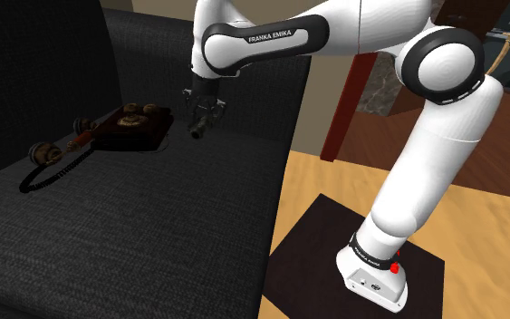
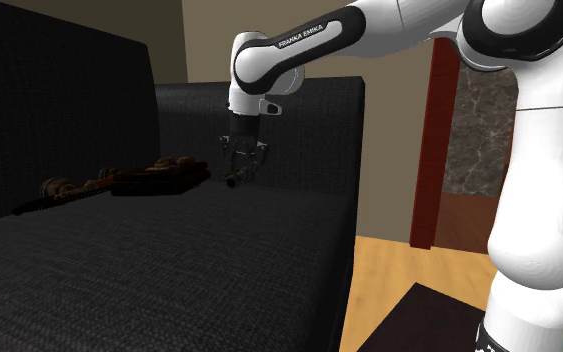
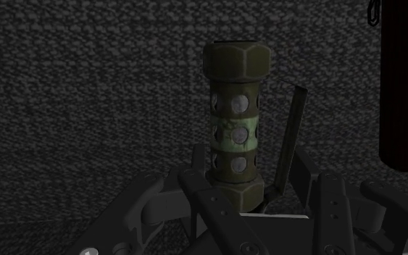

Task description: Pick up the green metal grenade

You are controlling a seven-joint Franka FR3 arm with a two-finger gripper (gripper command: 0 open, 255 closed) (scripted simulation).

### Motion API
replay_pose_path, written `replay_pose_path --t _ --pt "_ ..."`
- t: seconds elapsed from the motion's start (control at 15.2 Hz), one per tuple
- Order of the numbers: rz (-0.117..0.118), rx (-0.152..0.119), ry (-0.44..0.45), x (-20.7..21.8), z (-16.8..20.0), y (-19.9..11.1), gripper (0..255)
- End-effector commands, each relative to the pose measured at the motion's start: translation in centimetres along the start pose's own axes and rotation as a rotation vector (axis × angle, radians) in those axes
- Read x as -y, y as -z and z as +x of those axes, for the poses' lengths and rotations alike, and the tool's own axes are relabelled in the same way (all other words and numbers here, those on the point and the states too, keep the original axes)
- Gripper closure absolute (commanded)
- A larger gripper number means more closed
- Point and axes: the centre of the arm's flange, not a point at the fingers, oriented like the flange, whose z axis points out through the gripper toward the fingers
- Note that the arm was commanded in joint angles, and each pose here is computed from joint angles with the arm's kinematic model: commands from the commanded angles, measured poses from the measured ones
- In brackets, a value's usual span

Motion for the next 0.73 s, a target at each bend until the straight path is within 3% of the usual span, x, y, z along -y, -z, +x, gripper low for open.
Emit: replay_pose_path --t 0.0,0.66 --pt "-0.001 0.000 0.000 -0.1 0.2 -0.1 255" --pt "-0.001 0.000 0.000 0.7 0.4 5.1 255"
